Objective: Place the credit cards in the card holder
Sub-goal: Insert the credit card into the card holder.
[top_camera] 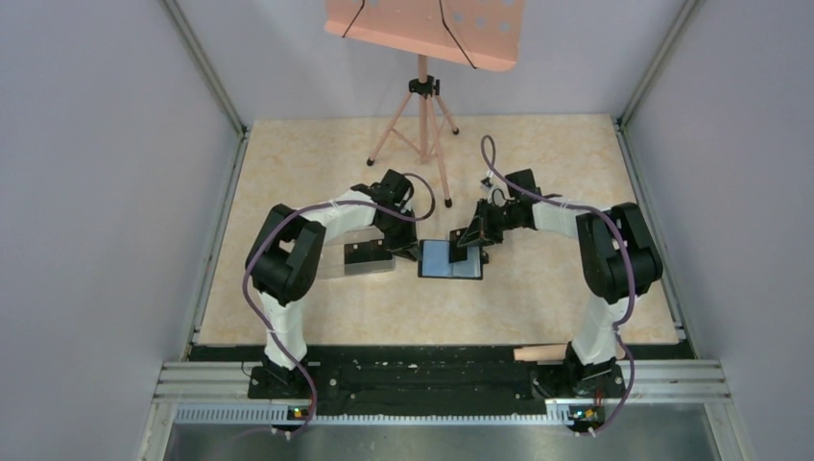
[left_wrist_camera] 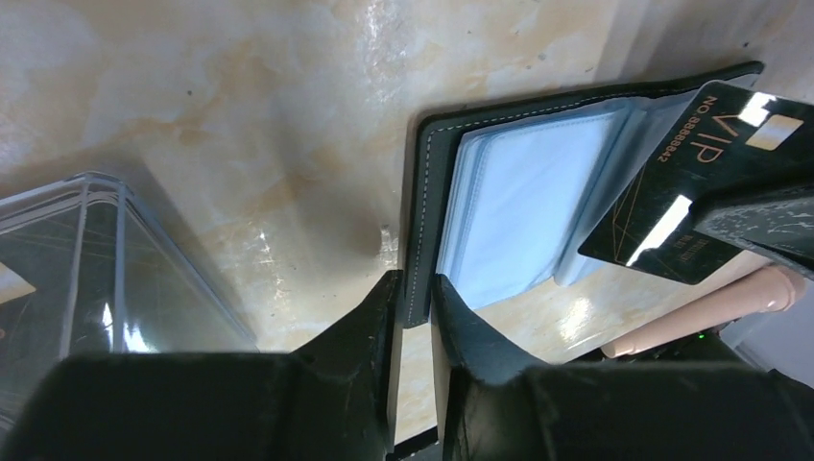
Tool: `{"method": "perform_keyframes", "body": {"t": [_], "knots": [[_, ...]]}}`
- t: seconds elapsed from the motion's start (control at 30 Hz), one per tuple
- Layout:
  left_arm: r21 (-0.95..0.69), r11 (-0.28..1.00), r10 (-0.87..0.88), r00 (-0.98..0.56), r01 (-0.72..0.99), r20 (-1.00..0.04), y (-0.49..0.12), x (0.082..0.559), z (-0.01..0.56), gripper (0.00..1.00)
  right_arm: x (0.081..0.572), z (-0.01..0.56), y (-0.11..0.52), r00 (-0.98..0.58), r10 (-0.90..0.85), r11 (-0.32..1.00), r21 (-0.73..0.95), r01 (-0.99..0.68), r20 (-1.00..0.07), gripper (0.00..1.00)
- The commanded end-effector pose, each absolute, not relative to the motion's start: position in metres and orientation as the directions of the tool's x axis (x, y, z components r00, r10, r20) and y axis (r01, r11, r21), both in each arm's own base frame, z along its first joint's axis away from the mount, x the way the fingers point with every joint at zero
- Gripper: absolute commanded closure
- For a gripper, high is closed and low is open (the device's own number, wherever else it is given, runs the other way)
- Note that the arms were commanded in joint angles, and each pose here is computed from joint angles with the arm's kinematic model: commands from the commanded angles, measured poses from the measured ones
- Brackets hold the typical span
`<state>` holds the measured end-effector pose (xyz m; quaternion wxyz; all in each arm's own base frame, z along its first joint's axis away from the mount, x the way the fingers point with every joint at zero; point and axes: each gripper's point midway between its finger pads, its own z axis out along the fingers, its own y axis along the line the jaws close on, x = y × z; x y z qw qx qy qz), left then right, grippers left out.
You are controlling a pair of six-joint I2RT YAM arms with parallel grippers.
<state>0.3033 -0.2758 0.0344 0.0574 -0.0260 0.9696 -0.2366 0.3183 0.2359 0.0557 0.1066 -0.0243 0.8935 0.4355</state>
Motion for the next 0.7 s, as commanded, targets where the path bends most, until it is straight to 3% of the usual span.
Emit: {"method": "perform_keyframes", "body": {"t": [0.0,0.37,0.67], "knots": [[-0.429,0.903,-0.064,-0.993,-0.015,-0.101,-0.274,0.307,0.034,0.79,0.329,0.054,0.234,-0.966,0.023,0.638,0.748,-0.184,-0.257,1.00],[-0.425,0.905,-0.038,-0.997,-0.006,-0.068,-0.278,0.306,0.028,1.00,0.328,0.044,0.242,-0.980,0.068,0.600,0.793,-0.108,-0.185,1.00],[-0.429,0.903,-0.015,-0.999,0.007,-0.048,-0.285,0.302,0.024,1.00,0.325,0.036,0.247,-0.990,0.091,0.573,0.819,-0.033,-0.104,1.00]]}}
